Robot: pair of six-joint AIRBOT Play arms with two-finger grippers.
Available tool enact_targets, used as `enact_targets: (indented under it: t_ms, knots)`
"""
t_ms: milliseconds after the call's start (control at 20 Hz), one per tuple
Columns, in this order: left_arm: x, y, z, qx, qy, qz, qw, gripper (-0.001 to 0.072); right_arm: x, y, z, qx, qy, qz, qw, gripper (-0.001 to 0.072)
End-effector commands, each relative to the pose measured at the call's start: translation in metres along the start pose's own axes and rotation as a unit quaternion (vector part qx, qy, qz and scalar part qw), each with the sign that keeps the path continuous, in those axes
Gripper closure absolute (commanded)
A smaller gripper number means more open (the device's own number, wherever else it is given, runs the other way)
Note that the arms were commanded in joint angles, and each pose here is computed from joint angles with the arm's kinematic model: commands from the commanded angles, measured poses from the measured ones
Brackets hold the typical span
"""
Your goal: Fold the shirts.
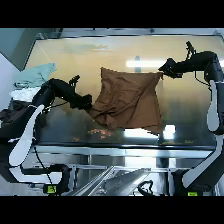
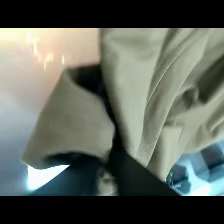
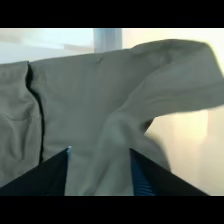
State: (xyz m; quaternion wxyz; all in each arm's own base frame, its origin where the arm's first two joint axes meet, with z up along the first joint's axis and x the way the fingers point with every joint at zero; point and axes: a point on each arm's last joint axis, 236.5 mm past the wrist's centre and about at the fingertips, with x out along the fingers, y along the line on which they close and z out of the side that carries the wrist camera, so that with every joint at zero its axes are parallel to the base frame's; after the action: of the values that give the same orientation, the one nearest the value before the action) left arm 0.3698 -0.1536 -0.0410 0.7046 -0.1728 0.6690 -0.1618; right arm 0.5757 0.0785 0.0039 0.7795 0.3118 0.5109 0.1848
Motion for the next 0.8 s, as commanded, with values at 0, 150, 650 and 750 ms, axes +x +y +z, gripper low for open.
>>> enact_targets:
  t_ms: [0, 150, 650, 750]
  knots:
    - [-0.004, -0.005, 0.027, -0.008, -0.012, -0.001, 1.0, 0.0017, -0.018, 0.003, -0.021, -0.002, 0.052, 0.008, 0.999, 0.0271]
    - [-0.03, -0.006, 0.061, -0.007, -0.032, -0.008, 0.999, 0.0017, -0.051, -0.006, -0.042, 0.013, 0.1, 0.002, 0.995, 0.028]
    - [-0.021, 0.046, -0.072, -0.047, 0.076, 0.01, 0.996, 0.0018, -0.097, -0.084, -0.224, 0.111, 0.193, -0.11, 0.969, 0.0185]
    - [0.003, 0.046, -0.082, -0.037, 0.044, 0.021, 0.998, 0.0019, -0.087, -0.092, -0.253, 0.117, 0.192, -0.109, 0.968, 0.0188]
